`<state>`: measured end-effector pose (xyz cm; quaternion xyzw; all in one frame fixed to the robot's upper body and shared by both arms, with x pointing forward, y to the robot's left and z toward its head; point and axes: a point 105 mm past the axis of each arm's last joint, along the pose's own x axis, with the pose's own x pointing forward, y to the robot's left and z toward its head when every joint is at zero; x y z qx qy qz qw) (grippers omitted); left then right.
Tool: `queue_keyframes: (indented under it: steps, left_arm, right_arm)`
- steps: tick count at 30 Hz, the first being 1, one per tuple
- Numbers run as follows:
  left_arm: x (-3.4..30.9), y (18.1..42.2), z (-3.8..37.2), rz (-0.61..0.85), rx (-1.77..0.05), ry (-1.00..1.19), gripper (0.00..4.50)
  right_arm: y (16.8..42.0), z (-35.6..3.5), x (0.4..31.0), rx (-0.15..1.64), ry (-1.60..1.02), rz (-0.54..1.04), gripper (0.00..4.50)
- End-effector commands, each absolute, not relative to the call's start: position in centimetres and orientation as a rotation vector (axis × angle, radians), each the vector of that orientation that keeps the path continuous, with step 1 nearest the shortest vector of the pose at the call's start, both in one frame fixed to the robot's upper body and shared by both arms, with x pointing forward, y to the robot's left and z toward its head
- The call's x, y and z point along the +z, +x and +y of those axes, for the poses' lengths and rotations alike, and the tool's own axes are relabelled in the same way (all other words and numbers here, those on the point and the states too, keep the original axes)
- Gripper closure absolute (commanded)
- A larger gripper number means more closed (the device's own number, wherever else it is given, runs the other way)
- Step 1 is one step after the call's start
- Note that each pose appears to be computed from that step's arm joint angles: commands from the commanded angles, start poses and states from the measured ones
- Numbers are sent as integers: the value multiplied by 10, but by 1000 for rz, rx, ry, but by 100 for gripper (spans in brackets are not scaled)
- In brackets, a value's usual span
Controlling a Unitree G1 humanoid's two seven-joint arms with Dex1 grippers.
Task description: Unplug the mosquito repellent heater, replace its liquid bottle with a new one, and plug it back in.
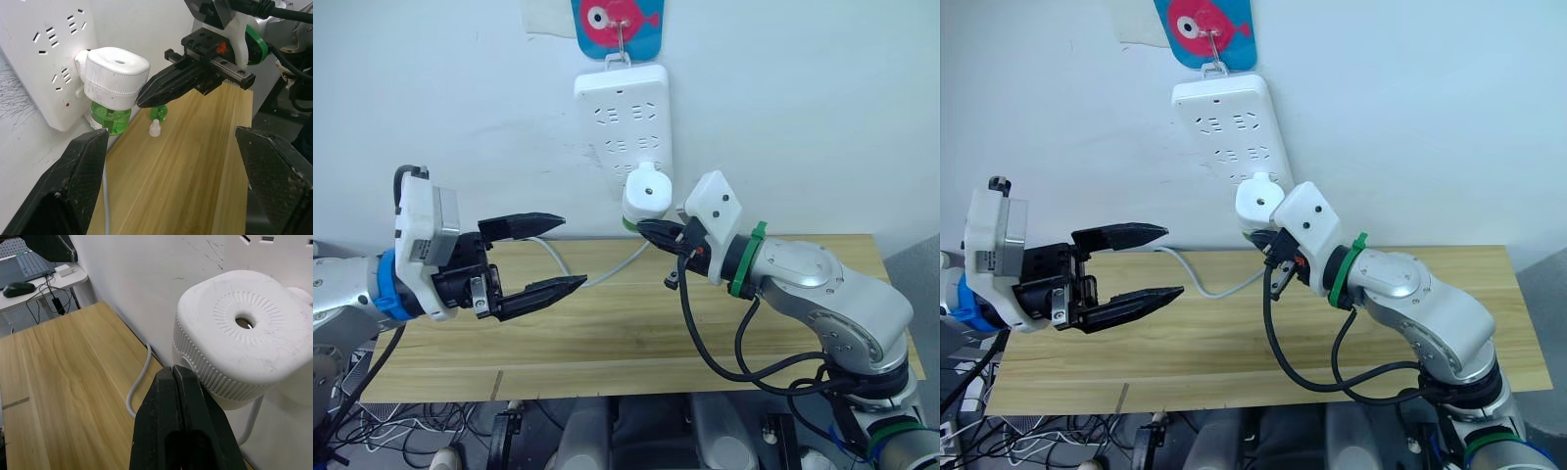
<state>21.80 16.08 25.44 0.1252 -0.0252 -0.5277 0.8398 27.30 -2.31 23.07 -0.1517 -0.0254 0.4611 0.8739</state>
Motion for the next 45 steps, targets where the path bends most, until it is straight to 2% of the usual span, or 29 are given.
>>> queue_keyframes:
  steps: [1,25,27,31,34,45]
  left_arm:
    - [258,217,159,-86,-1119,277,16]
    - [256,217,157,-89,-1111,280,16]
    - [256,217,157,-90,-1112,279,16]
    - [255,218,157,-90,-1115,279,16]
    - [255,219,158,-89,-1117,280,16]
    - [256,220,156,-87,-1133,281,16]
  right_arm:
    - [282,-39,251,865,-322,-124,448]
    - [301,-43,259,804,-291,-100,448]
    - [294,-41,261,850,-288,-107,448]
    - [261,-34,262,1028,-316,-136,448]
    - [245,-33,263,1079,-348,-163,448]
    - [245,-32,253,1075,-381,-115,448]
